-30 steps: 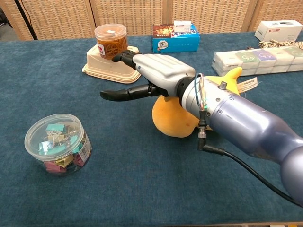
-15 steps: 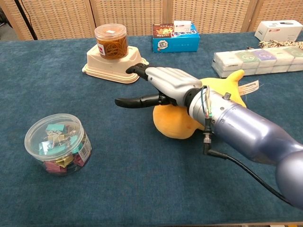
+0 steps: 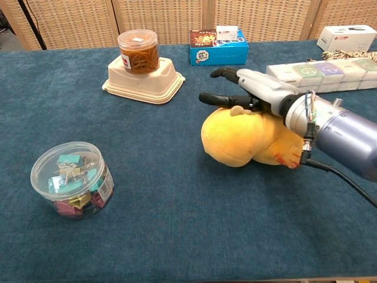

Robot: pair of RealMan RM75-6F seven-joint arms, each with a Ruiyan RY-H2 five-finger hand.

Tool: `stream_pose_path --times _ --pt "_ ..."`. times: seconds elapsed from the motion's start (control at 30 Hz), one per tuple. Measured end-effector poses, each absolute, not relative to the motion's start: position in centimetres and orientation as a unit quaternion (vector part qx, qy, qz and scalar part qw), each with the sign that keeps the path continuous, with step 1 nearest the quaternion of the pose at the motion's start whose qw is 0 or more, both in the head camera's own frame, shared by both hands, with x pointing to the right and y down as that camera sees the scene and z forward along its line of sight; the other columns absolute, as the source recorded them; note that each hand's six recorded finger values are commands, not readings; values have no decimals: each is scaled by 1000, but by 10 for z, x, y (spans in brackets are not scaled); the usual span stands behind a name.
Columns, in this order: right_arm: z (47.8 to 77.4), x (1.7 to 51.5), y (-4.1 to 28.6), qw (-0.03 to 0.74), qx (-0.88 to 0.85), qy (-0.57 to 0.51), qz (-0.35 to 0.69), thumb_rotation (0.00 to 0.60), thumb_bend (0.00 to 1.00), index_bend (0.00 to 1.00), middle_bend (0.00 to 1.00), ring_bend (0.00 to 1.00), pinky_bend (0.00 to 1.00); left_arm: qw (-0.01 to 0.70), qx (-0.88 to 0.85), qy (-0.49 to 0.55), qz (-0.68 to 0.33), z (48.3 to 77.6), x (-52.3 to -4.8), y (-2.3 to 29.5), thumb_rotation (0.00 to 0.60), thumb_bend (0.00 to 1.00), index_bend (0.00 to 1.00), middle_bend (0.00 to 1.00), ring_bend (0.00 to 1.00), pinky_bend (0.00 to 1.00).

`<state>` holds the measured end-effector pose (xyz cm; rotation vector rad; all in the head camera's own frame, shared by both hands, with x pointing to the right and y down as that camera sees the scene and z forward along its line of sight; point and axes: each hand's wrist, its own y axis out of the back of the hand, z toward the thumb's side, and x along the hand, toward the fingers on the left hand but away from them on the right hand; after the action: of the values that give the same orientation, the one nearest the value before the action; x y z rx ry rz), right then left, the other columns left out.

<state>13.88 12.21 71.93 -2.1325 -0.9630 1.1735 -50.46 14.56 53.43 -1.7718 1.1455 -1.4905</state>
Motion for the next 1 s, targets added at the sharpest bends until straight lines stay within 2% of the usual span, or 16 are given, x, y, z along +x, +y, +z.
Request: stream_pose_path --times 0.2,0.53,1.0 --pt "719 160 119 224 -784 -374 442 70 0 0 0 0 0 276 -659 425 -556 535 -504 146 600 0 0 0 0 0" --pt "718 167 111 225 -778 -382 445 73 0 0 0 0 0 275 -659 427 -556 535 -504 146 600 0 0 0 0 0" --pt "680 146 99 288 -777 -373 419 73 0 0 0 0 0 274 -661 428 -553 533 -505 146 600 0 0 0 0 0"
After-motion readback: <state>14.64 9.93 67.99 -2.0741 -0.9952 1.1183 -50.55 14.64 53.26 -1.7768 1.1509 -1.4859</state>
